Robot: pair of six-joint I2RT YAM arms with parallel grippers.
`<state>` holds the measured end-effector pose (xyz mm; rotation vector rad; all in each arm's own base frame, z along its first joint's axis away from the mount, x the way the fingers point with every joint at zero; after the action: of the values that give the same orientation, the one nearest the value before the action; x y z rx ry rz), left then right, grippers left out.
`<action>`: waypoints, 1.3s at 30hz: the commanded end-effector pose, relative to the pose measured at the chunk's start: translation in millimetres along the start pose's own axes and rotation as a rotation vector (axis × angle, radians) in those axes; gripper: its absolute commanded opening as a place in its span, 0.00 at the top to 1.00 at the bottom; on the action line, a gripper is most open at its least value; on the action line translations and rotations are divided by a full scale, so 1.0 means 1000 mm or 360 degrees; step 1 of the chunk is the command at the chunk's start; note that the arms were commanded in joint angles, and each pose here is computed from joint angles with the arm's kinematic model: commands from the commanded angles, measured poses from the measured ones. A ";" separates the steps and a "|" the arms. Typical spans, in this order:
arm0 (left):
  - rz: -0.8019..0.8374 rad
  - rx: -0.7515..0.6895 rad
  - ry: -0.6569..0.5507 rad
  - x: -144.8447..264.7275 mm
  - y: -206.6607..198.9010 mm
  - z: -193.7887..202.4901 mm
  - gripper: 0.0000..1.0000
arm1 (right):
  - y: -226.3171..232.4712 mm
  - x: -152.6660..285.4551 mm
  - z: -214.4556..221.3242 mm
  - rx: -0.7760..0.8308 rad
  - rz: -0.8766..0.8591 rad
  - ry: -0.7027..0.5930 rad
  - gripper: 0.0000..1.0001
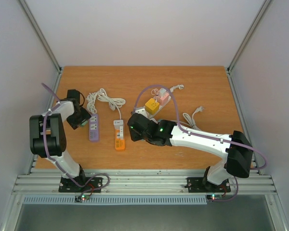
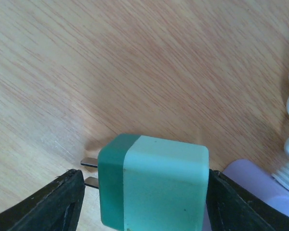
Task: Insert the plug
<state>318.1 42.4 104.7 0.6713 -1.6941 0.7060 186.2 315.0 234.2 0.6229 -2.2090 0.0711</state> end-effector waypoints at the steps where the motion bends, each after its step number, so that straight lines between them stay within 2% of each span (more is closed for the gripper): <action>1: -0.0022 0.0022 -0.0005 -0.005 0.004 0.001 0.33 | -0.001 -0.002 -0.001 -0.0024 -0.0002 -0.0012 0.48; 10: 0.0015 0.0012 -0.0048 0.003 0.004 0.000 0.44 | -0.001 0.000 -0.002 -0.0030 -0.0005 -0.0021 0.48; 19: 0.0309 -0.0023 -0.0183 0.061 -0.011 0.003 0.44 | -0.001 0.002 -0.007 -0.0012 -0.0049 -0.0082 0.48; 25: 0.0719 -0.0106 -0.0095 0.108 -0.032 0.028 0.44 | -0.015 0.002 -0.016 0.0006 -0.0254 -0.0143 0.43; 27: 0.0871 -0.0173 -0.0033 0.125 -0.041 0.041 0.45 | -0.023 0.006 -0.023 0.0022 -0.0388 -0.0214 0.37; 32: 0.1163 -0.0337 0.0153 0.160 -0.059 0.074 0.44 | -0.046 0.015 -0.039 0.0172 -0.0806 -0.0334 0.23; 37: 0.1398 -0.0426 0.0325 0.184 -0.065 0.096 0.44 | -0.049 0.036 -0.051 0.0381 -0.0898 -0.0507 0.19; 39: 0.1603 -0.0532 0.0404 0.194 -0.074 0.104 0.44 | -0.048 0.042 -0.053 0.0495 -0.0941 -0.0574 0.19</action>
<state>270.5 -75.4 251.3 -0.2249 -1.8442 1.0203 234.2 265.5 265.8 1.2240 -2.2269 -0.1149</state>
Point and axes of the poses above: each gripper's point midway between its finger pads, its own x axis back along the fingers, its own y axis along the line the jaws close on, z = x × y, the point moved 8 cm from there along x, back along the fingers, and after that the axes turned 5 degrees about x, right-handed, at the moved point
